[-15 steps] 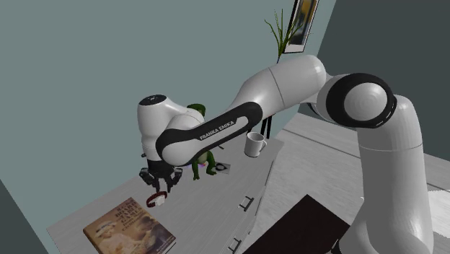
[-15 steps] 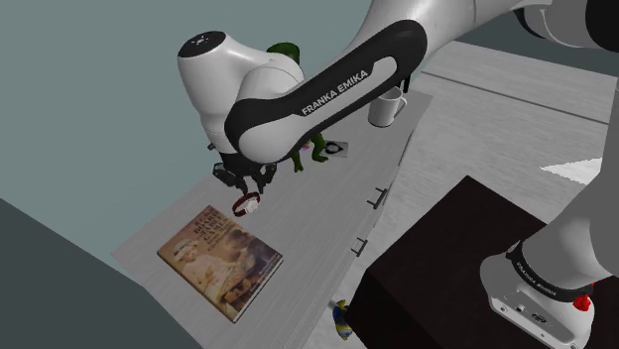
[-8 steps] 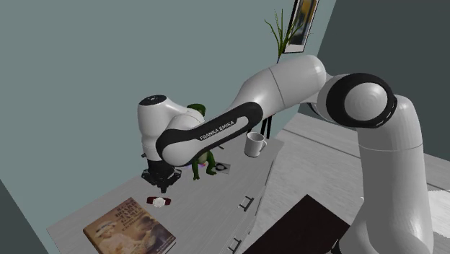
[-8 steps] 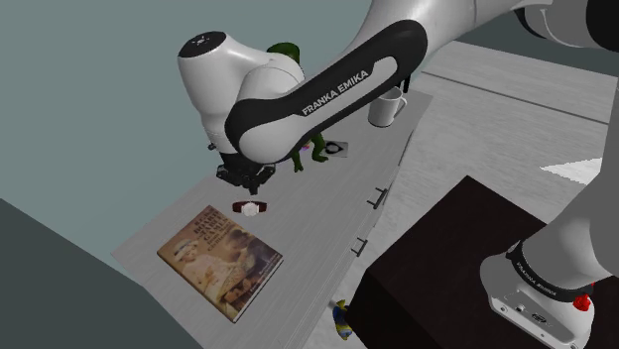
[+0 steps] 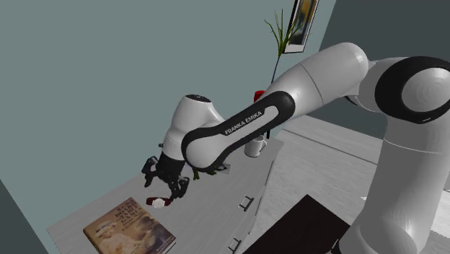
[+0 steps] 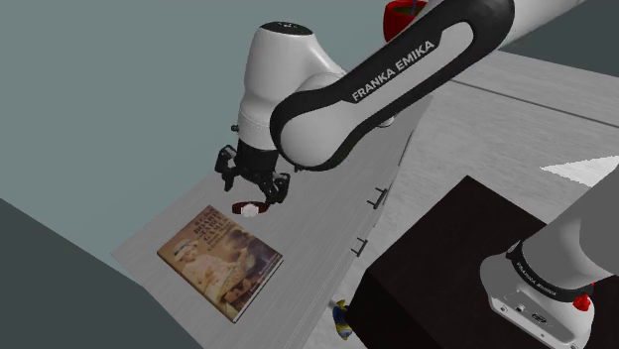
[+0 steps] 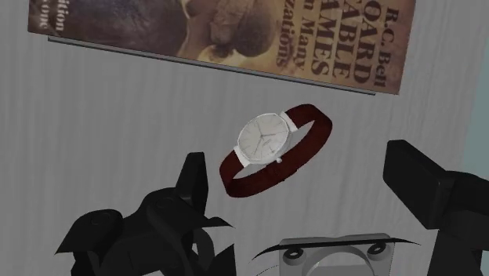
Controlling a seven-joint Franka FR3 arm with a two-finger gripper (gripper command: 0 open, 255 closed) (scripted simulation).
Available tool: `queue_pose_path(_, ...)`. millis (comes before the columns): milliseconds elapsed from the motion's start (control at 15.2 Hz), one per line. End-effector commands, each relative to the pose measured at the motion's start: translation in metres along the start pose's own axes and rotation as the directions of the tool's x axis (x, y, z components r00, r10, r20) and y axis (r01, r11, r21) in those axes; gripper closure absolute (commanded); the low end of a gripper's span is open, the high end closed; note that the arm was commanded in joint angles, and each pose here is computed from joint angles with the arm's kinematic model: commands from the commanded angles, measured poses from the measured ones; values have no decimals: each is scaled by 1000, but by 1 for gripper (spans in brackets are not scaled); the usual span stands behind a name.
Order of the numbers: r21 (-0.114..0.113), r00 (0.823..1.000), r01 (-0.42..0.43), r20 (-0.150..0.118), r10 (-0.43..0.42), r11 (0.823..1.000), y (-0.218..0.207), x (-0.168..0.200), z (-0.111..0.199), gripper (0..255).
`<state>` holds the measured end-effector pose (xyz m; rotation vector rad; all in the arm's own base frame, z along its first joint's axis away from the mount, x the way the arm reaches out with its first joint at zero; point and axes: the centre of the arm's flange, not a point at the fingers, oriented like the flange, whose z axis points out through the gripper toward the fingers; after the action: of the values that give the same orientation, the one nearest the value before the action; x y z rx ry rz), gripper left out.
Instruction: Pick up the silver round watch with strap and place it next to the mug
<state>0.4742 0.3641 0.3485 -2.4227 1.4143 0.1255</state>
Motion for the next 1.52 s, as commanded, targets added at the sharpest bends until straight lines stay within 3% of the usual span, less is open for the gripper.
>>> queue_pose_path(0,58,995,-93,36,91,994,11,2,-3,0)
queue_pose_path(462,58,995,-93,36,91,994,8,1,31,0)
queue_pose_path(924,58,995,-93,36,91,994,8,1,31,0)
queue_pose_path(990,58,995,-93,36,91,994,8,1,31,255)
queue_pose_path(1452,57,995,-93,36,91,994,9,1,31,255)
